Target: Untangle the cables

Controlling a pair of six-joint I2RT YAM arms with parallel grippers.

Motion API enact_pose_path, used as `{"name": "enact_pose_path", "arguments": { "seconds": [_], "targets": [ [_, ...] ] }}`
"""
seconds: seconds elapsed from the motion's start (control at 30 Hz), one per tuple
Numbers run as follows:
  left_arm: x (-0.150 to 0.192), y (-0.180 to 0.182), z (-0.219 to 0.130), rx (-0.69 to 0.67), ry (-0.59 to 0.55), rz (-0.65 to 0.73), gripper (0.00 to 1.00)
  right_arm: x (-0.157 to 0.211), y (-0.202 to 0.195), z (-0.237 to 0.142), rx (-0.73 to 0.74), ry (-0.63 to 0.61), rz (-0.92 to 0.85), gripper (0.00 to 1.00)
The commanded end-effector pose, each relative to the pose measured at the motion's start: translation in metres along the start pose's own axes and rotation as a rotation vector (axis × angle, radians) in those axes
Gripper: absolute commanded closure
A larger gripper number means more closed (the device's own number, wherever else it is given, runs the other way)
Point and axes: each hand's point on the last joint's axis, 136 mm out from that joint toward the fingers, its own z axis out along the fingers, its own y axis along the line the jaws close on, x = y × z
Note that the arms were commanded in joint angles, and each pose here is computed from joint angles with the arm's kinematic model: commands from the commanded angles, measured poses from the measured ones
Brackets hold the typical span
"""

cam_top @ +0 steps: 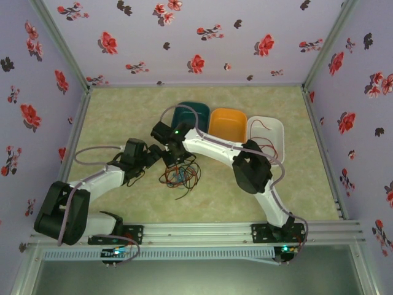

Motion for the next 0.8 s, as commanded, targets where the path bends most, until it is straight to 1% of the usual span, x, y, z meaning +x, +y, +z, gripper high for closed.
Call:
{"name": "enact_pose_path", "arguments": {
  "seconds": [0.0,0.17,0.23,0.4,0.43,0.47,0.5,0.53,0.6,0.7,0.77],
  "targets": [
    [-0.004,-0.007,-0.003,0.03,-0.003,0.049,0.0,-0.019,0.008,-0.037,-0.04,-0.142,-0.023,1.0],
    [-0.005,-0.031,-0.012,0.148,-0.006,0.141,0.01,-0.026,0.001,-0.06,-0.031,-0.255,-0.019,1.0],
    [-0.003,-0.04,-0.018,0.202,-0.005,0.18,0.03,-0.028,-0.001,-0.069,-0.029,-0.291,-0.014,1.0],
    [0.008,-0.038,-0.031,0.252,0.01,0.212,0.15,-0.028,-0.01,-0.079,-0.016,-0.352,0.015,1.0],
    [0.011,-0.036,-0.033,0.258,0.017,0.209,0.19,-0.028,-0.011,-0.081,-0.019,-0.362,0.02,1.0],
    [0.015,-0.034,-0.035,0.261,0.029,0.203,0.26,-0.027,-0.011,-0.081,-0.021,-0.366,0.025,1.0],
    [0.018,-0.031,-0.037,0.259,0.035,0.199,0.3,-0.027,-0.012,-0.081,-0.024,-0.37,0.03,1.0],
    [0.022,-0.03,-0.038,0.254,0.047,0.197,0.31,-0.027,-0.012,-0.08,-0.027,-0.372,0.034,1.0],
    [0.032,-0.03,-0.04,0.255,0.075,0.21,0.31,-0.027,-0.012,-0.076,-0.03,-0.366,0.038,1.0],
    [0.043,-0.04,-0.041,0.271,0.109,0.232,0.25,-0.028,-0.01,-0.074,-0.041,-0.361,0.041,1.0],
    [0.05,-0.046,-0.039,0.283,0.124,0.237,0.23,-0.028,-0.008,-0.073,-0.047,-0.36,0.043,1.0]
  ]
}}
